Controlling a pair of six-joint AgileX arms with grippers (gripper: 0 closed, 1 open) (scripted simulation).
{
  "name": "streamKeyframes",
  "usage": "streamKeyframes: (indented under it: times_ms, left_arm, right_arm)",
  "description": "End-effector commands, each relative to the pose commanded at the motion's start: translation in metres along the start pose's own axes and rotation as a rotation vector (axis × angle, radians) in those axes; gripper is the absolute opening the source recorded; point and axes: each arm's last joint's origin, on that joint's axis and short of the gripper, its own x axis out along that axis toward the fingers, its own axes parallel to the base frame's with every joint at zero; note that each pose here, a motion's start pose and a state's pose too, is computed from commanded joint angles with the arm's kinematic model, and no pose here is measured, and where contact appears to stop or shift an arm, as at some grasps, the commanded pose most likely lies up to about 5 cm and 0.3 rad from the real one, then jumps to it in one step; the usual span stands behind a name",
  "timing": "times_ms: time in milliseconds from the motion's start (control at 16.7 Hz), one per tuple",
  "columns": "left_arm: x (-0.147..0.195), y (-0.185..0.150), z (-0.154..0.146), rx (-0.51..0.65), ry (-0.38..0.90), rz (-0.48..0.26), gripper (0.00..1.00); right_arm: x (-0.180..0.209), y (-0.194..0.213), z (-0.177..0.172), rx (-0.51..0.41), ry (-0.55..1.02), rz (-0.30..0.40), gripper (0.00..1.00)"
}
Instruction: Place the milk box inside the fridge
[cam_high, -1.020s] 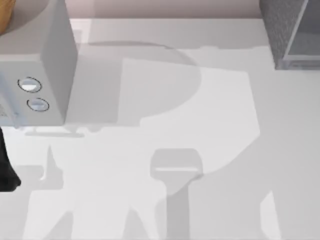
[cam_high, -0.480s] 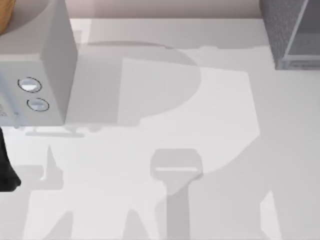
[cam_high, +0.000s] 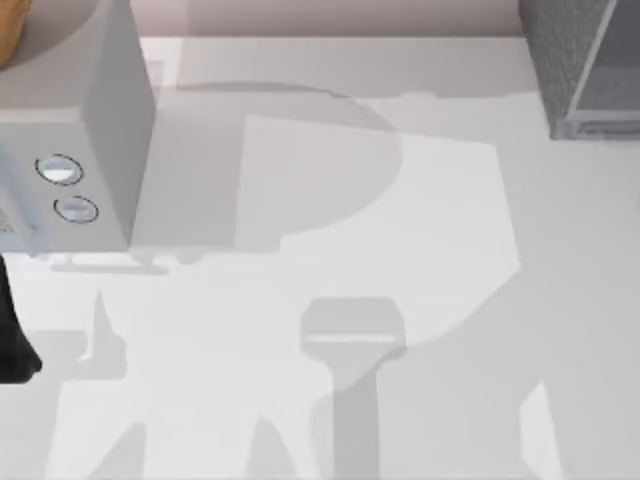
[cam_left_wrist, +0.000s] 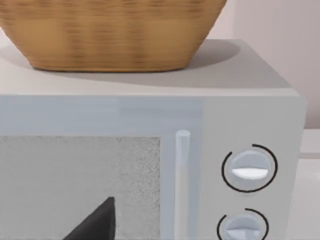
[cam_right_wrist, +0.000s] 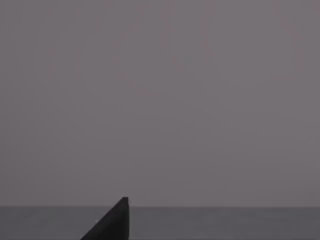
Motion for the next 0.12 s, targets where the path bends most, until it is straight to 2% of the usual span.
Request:
streamKeyframes:
  times_ms: [120]
  left_arm:
    - [0.0,0.0,0.0,0.0,0.0,0.0,1.0]
  right_arm:
    - [0.0,0.0,0.0,0.0,0.0,0.0,1.0]
